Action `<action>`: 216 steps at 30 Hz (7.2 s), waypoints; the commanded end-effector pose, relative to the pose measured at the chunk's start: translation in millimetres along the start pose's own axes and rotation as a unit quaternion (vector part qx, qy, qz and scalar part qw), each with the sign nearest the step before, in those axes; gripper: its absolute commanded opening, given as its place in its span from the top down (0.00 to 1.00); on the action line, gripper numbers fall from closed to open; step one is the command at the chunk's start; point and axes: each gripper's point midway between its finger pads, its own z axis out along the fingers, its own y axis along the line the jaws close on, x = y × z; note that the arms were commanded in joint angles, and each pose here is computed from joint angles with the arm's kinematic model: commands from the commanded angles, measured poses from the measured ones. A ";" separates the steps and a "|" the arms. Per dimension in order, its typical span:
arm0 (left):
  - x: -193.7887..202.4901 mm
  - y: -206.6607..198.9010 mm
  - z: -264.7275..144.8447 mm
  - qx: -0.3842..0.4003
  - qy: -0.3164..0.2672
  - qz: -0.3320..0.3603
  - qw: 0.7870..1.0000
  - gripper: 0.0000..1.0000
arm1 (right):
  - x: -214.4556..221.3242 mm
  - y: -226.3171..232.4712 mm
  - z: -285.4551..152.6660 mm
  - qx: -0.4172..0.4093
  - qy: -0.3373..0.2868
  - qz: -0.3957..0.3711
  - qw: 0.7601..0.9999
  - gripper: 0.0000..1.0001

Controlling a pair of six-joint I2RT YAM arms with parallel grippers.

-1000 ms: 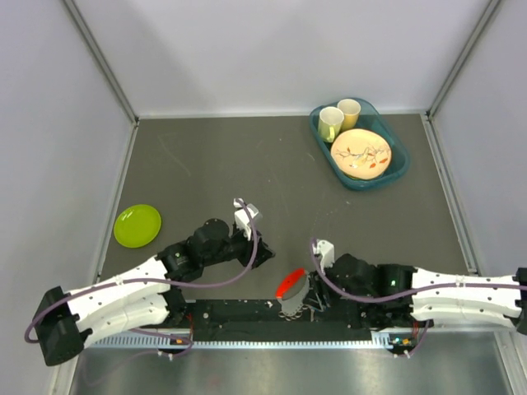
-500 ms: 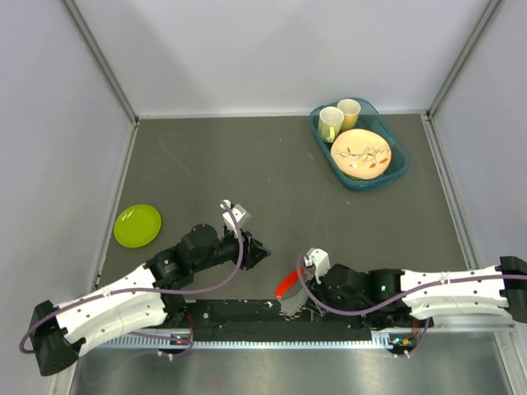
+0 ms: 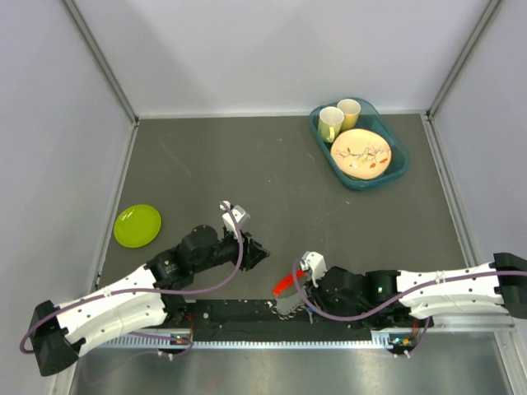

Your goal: Remove the keys from the keyring

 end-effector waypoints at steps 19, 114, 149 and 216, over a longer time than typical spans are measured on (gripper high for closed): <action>-9.6 -1.1 2.1 0.000 -0.024 -0.007 1.000 0.54 | -32.8 42.4 -6.9 -0.100 -0.058 -0.056 0.992 0.62; -34.3 -125.4 -27.1 0.281 -0.018 0.365 0.888 0.55 | -176.6 77.2 -114.3 -0.125 -0.164 -0.112 0.972 1.00; -21.9 -124.5 -10.8 0.265 0.010 0.378 0.887 1.00 | -177.4 66.2 -111.8 -0.102 -0.172 -0.088 0.976 1.00; -121.9 -121.6 -58.7 0.201 -0.315 0.132 0.918 1.00 | -200.3 30.8 -93.7 -0.092 -0.364 0.153 0.914 0.97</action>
